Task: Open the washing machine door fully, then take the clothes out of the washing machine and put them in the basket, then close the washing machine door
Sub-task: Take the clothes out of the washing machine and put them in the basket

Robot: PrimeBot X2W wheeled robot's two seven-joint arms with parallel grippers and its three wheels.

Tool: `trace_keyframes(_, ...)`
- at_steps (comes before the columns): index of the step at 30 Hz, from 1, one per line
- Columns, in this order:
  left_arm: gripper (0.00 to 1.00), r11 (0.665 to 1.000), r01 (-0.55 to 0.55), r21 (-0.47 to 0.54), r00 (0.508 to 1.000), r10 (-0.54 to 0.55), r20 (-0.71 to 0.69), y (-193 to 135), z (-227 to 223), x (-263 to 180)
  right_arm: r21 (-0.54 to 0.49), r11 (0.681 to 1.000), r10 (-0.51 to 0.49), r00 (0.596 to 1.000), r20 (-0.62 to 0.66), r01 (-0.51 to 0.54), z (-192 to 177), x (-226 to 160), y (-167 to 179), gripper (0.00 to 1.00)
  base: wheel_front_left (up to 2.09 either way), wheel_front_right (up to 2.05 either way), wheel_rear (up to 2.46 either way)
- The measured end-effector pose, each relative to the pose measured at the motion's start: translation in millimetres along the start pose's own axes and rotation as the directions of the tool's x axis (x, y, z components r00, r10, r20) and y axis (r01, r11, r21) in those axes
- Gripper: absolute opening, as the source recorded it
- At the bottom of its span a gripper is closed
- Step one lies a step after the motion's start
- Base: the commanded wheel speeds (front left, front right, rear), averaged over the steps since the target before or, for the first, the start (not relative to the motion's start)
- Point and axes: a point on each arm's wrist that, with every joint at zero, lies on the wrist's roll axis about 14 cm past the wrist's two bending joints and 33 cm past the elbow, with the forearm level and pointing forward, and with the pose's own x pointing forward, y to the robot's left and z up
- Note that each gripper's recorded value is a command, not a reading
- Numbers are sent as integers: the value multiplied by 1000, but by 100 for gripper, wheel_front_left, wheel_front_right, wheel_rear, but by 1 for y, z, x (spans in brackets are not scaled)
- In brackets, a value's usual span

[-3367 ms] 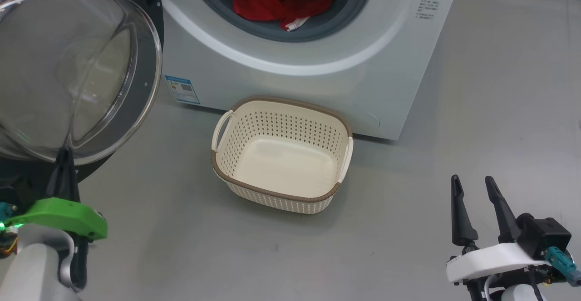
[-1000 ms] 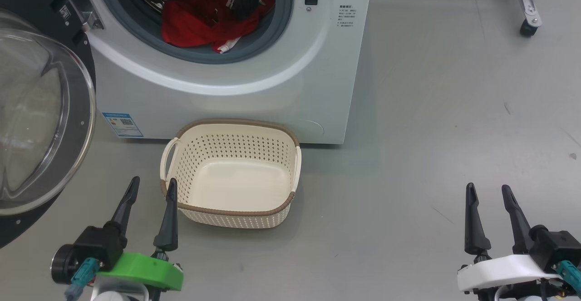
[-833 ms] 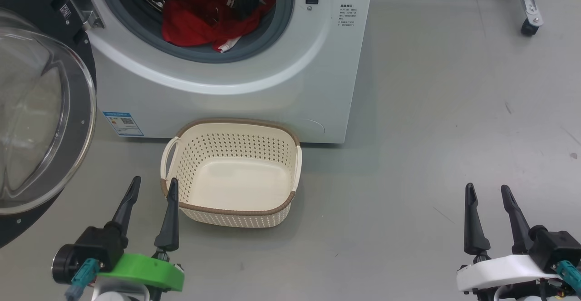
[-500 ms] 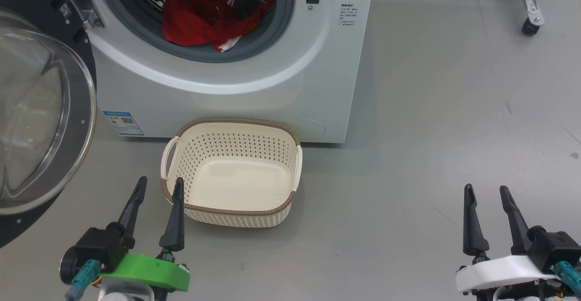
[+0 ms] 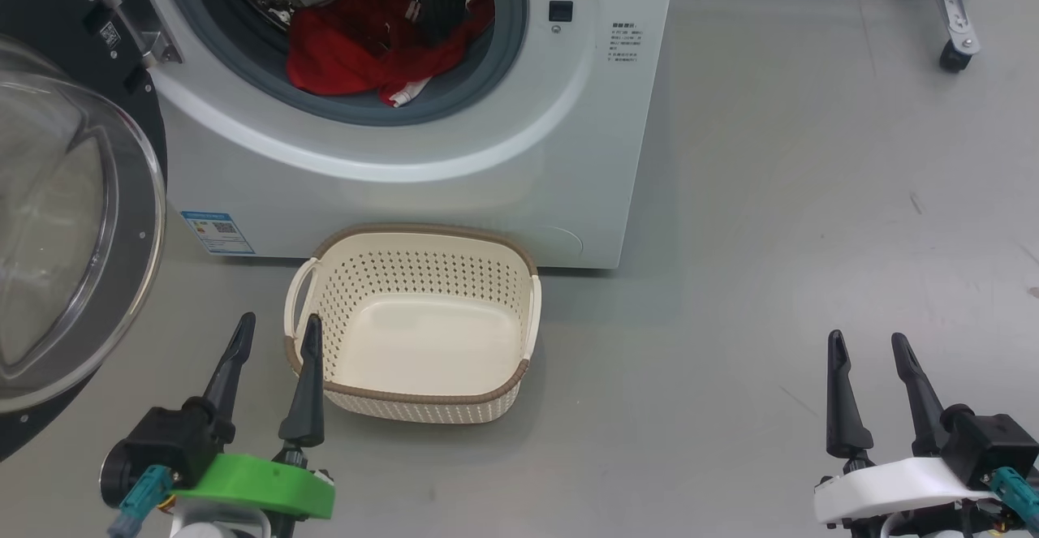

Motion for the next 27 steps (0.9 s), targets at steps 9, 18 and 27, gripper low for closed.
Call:
trace_keyframes(9,100,1000,-11,2,1000,11,5,4,2,0,2,1000,3,1000,-4,-3,-1,1,1,100,105,-105,0)
trace_keyframes(18,100,1000,-26,18,1000,26,10,9,4,-1,5,1000,7,1000,-8,-7,-3,1,2,100,123,-123,0)
trace_keyframes(27,100,1000,-21,20,1000,21,8,8,3,-1,5,1000,5,1000,-11,-5,-4,1,2,100,85,-85,0)
